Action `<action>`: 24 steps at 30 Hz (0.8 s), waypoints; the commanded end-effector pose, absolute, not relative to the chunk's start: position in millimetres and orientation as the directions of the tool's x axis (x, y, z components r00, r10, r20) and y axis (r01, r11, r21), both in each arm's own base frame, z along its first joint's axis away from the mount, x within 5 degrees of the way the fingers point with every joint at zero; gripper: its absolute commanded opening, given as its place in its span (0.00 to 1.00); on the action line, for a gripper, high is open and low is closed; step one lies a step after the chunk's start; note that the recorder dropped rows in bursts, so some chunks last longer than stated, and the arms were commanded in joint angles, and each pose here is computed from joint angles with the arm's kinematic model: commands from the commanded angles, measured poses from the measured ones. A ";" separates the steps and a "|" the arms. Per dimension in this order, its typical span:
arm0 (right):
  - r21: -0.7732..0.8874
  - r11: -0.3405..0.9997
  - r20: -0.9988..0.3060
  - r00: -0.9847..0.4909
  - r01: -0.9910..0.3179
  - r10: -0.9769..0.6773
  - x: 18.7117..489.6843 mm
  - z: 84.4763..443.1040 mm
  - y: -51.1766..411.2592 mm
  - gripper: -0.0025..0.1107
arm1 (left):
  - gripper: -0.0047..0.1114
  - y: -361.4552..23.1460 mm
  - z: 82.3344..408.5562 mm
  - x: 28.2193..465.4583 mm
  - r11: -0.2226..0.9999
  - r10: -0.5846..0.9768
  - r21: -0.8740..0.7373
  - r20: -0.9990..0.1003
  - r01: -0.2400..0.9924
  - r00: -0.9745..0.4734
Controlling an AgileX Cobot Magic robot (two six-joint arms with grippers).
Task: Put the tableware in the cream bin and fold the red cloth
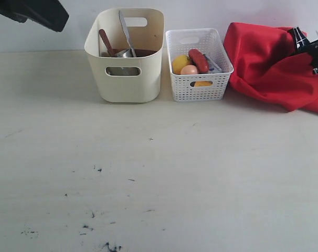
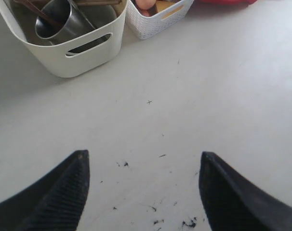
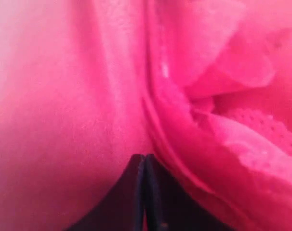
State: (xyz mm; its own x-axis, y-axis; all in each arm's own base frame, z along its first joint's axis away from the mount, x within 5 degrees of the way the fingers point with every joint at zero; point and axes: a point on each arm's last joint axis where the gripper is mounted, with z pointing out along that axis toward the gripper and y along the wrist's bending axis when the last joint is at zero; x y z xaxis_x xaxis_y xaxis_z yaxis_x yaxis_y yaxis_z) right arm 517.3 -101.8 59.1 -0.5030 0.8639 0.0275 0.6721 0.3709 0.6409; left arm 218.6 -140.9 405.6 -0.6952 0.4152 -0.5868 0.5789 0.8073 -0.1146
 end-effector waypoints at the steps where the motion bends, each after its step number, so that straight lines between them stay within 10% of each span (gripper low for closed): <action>1: 0.544 0.418 0.164 -0.581 0.728 0.797 498.6 0.3 -89.0 0.03 | 0.58 -141.9 405.9 219.9 0.812 0.393 -0.130 -0.598 0.569 -0.698; 24: 0.551 0.749 -0.483 -0.591 0.368 0.646 455.8 308.8 -135.9 0.03 | 0.50 -144.7 414.8 227.5 0.817 0.334 -0.118 -0.701 0.564 -0.630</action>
